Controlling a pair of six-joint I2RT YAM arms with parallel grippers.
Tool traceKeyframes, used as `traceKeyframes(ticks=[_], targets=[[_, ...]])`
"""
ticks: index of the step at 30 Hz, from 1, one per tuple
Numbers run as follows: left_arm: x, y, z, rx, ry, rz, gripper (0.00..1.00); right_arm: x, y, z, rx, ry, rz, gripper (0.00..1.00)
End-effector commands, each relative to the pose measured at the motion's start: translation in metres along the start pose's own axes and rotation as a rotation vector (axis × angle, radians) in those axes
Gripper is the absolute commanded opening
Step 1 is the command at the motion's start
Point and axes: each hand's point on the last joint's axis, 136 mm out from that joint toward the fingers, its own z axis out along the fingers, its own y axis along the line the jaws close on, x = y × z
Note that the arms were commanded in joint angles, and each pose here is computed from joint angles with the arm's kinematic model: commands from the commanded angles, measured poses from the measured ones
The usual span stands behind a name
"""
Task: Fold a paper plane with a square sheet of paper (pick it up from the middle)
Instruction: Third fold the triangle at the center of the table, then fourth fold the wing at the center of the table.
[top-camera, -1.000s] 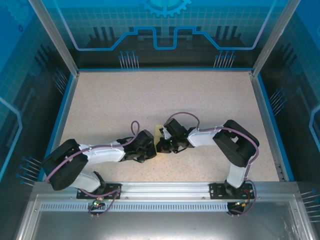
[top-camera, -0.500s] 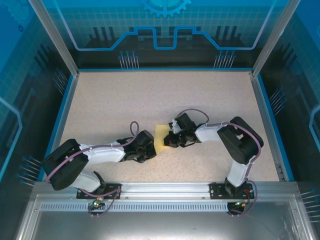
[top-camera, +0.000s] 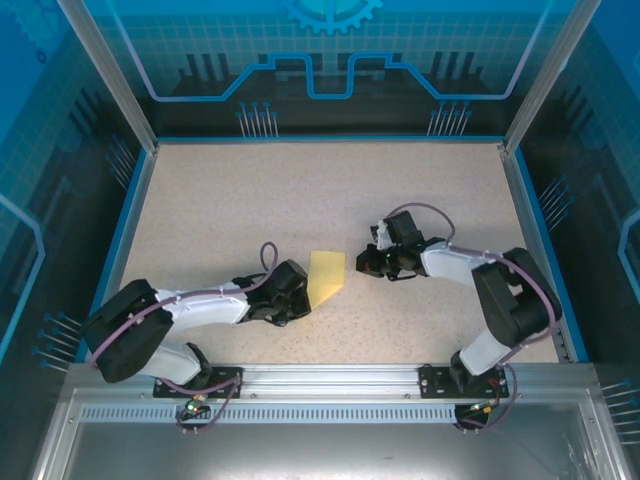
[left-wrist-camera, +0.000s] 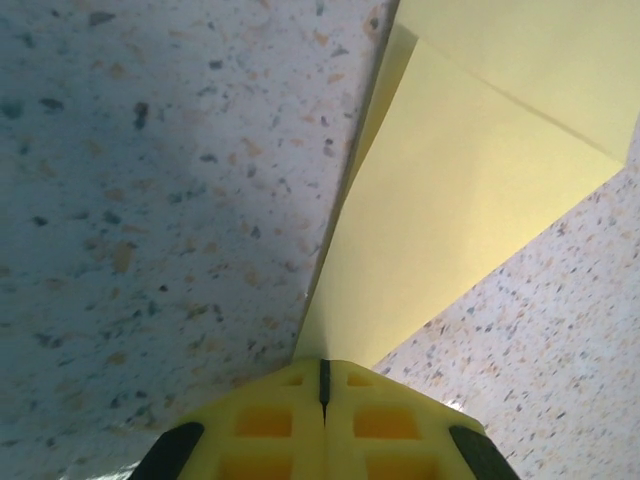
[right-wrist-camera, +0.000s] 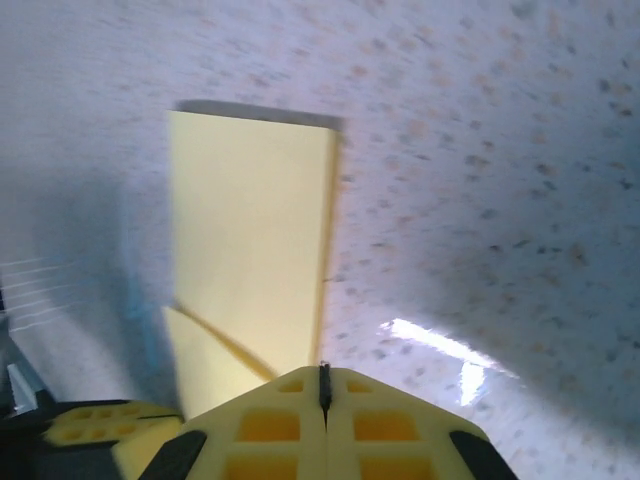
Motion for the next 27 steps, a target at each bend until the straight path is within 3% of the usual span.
traceKeyframes(ticks=[1, 4, 8, 17, 27], targets=[[-0.014, -0.025, -0.021, 0.032, -0.052, 0.089, 0.08, 0.005, 0.014, -0.016, 0.001, 0.003, -0.015, 0.21], [-0.027, -0.043, -0.026, 0.066, -0.097, 0.115, 0.11, 0.016, 0.017, -0.015, -0.015, 0.040, 0.012, 0.41], [-0.038, -0.045, -0.019, 0.025, -0.131, 0.116, 0.12, 0.033, 0.025, -0.003, -0.036, 0.106, 0.042, 0.47], [-0.051, -0.012, 0.002, -0.207, -0.162, 0.096, 0.03, 0.046, 0.034, 0.025, -0.031, 0.183, 0.054, 0.48], [-0.048, 0.001, 0.013, -0.278, -0.136, 0.116, 0.02, 0.051, 0.035, 0.040, 0.014, 0.204, 0.057, 0.45]])
